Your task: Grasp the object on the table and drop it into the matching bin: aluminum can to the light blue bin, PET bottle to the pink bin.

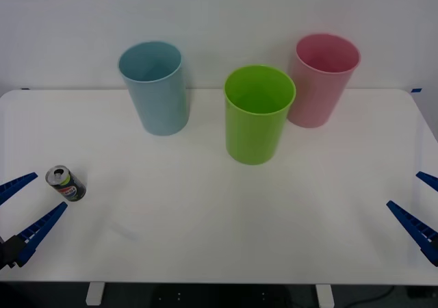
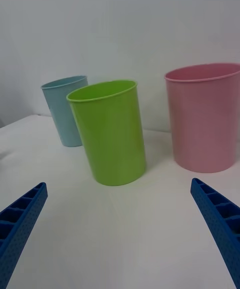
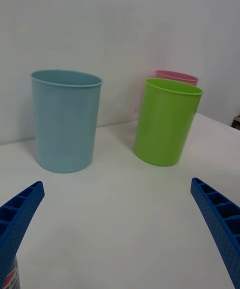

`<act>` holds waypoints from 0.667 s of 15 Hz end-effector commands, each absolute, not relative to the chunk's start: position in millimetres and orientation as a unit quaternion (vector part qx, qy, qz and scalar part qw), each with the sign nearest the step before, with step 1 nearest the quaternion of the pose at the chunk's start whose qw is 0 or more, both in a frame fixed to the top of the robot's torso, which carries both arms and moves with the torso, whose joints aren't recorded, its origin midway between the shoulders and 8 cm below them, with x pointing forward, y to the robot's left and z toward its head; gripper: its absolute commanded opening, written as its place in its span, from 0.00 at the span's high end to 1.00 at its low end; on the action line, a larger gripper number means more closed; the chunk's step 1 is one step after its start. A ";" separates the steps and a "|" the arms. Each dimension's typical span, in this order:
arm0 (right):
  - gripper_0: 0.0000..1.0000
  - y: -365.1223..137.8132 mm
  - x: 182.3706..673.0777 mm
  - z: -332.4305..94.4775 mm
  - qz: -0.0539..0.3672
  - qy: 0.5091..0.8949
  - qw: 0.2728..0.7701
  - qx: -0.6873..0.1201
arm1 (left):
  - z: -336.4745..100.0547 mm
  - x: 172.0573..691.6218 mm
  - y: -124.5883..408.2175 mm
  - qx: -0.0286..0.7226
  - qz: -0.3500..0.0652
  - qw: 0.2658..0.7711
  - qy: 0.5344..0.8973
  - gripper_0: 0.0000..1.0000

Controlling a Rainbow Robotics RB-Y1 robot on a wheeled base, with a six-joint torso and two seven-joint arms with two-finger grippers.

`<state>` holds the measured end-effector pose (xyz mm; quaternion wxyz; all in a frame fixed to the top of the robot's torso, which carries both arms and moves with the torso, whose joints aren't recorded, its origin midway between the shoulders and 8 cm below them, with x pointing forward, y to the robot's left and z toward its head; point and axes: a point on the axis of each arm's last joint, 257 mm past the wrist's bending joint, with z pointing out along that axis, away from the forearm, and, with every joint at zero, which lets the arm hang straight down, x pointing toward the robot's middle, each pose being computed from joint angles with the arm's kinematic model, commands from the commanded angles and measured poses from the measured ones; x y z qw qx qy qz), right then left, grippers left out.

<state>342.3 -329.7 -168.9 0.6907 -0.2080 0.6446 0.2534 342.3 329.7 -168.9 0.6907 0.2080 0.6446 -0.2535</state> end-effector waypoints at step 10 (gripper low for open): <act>0.00 -329.7 342.3 -168.9 0.253 0.645 0.691 -0.208 | -185.1 323.2 342.0 0.163 -0.253 0.693 0.655 0.00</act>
